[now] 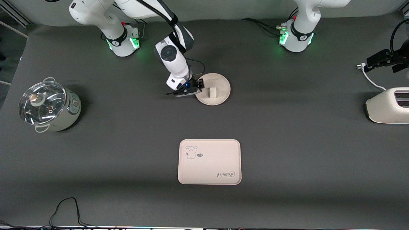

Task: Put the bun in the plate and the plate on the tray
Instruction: 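Lower the right gripper and grasp the plate rim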

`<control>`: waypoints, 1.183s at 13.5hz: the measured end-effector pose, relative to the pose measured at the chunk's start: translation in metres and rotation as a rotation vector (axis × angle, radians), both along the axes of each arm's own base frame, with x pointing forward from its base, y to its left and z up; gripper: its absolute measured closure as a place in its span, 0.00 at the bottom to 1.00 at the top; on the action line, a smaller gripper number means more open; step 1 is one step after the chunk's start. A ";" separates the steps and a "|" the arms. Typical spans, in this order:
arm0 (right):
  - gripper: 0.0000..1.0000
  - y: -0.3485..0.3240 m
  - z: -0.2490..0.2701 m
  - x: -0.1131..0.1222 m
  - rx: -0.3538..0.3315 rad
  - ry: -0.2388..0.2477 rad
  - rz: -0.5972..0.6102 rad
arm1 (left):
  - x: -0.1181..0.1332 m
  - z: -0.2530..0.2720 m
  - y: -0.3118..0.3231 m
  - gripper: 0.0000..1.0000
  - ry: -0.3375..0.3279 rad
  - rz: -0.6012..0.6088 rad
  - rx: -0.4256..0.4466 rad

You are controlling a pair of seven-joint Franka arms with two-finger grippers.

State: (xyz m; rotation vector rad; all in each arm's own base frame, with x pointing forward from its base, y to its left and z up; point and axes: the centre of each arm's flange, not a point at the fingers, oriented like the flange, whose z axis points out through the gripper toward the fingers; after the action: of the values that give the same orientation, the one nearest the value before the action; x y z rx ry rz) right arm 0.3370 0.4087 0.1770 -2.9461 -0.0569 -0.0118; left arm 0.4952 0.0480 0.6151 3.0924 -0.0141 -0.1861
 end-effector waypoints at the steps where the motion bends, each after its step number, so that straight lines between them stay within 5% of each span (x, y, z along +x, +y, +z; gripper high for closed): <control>1: 0.54 0.000 0.000 0.000 -0.002 0.004 0.000 | 0.000 0.000 0.000 0.00 0.000 0.000 0.000; 3: 0.75 0.000 0.000 0.000 -0.002 0.005 0.001 | 0.000 0.000 0.000 0.00 0.001 -0.001 0.000; 8: 0.96 0.005 0.005 0.003 0.008 0.003 0.000 | 0.003 -0.006 -0.002 0.00 0.011 -0.002 0.003; 16: 0.96 -0.011 0.093 0.041 0.093 0.028 0.074 | 0.012 -0.021 -0.005 0.00 0.042 -0.004 0.011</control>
State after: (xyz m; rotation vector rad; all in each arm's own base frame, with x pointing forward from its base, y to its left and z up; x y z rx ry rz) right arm 0.3784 0.3974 0.2702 -2.8482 -0.1570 0.0372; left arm 0.5073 0.0430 0.5940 3.0988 -0.0181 -0.2528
